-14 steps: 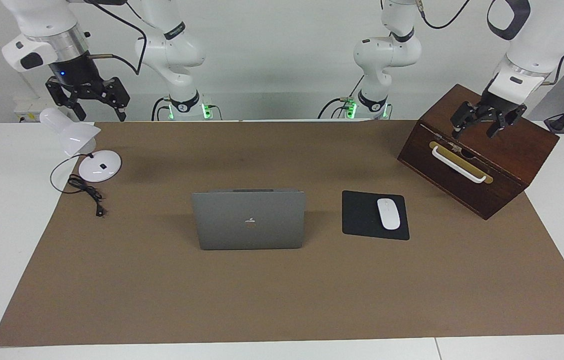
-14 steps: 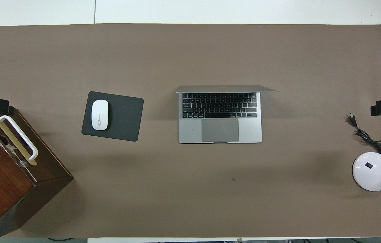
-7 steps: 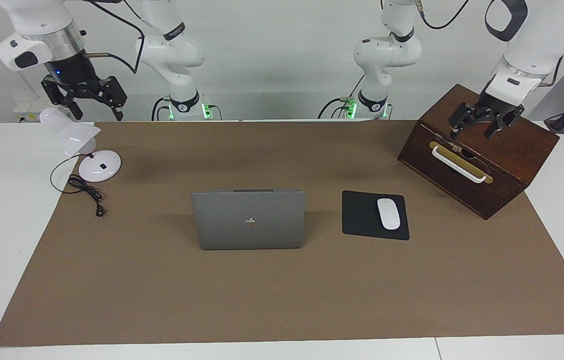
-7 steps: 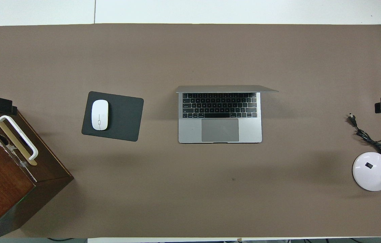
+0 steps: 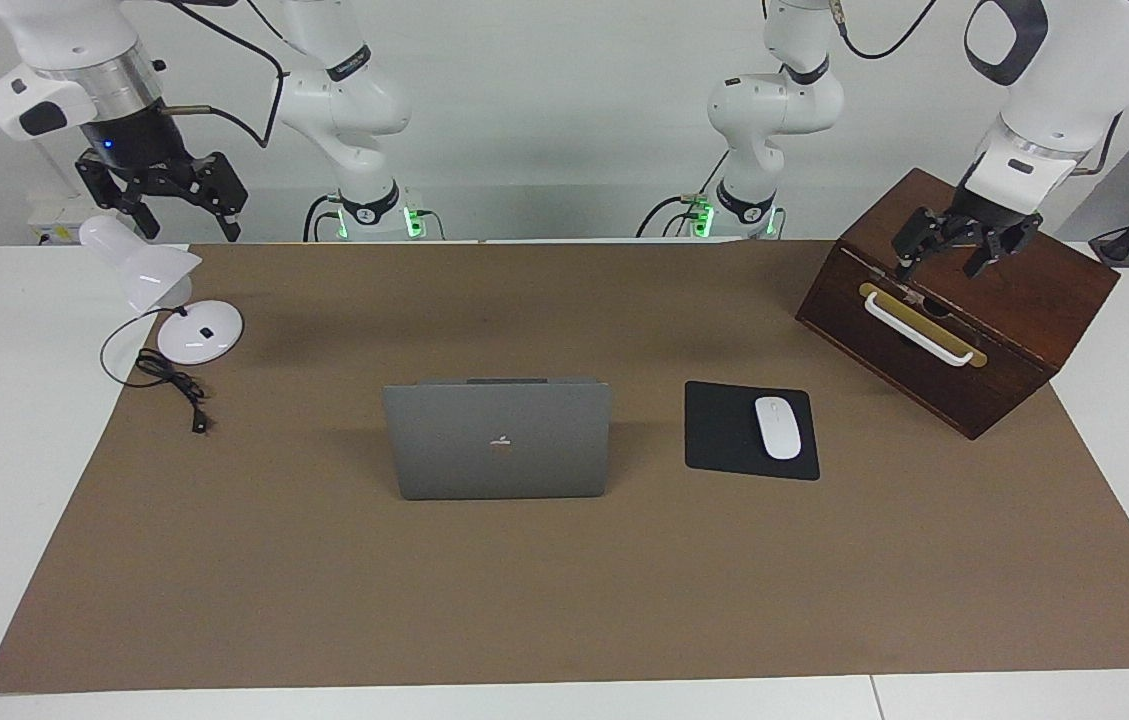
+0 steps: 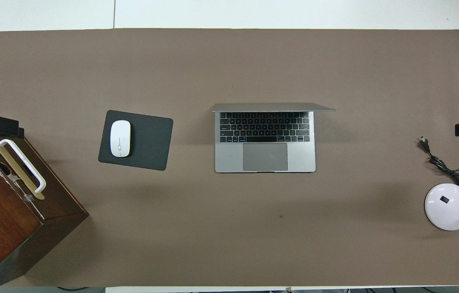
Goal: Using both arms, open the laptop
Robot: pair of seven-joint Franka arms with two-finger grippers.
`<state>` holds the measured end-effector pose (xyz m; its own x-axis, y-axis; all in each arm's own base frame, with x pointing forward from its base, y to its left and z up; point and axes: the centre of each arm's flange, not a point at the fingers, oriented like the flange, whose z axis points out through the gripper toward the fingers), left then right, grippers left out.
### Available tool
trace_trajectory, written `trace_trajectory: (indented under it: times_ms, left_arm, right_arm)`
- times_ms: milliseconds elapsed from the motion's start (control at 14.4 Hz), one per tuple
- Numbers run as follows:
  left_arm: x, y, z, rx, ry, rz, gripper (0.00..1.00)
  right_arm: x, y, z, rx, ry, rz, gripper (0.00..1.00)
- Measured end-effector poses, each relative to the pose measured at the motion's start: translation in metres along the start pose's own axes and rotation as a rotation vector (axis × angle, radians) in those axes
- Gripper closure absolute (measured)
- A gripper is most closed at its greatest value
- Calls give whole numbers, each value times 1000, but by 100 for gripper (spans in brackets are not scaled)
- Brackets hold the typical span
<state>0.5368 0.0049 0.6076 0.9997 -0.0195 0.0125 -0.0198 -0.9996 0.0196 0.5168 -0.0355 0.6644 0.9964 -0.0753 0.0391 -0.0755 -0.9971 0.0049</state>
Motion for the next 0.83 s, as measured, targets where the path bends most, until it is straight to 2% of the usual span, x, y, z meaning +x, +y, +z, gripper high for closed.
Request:
trace_trajectory:
  times_ms: [834]
  left_arm:
    - [-2,0,-1,0,-2,-2,0]
  right_arm:
    - [0,-1,1,0,-1,-2,0]
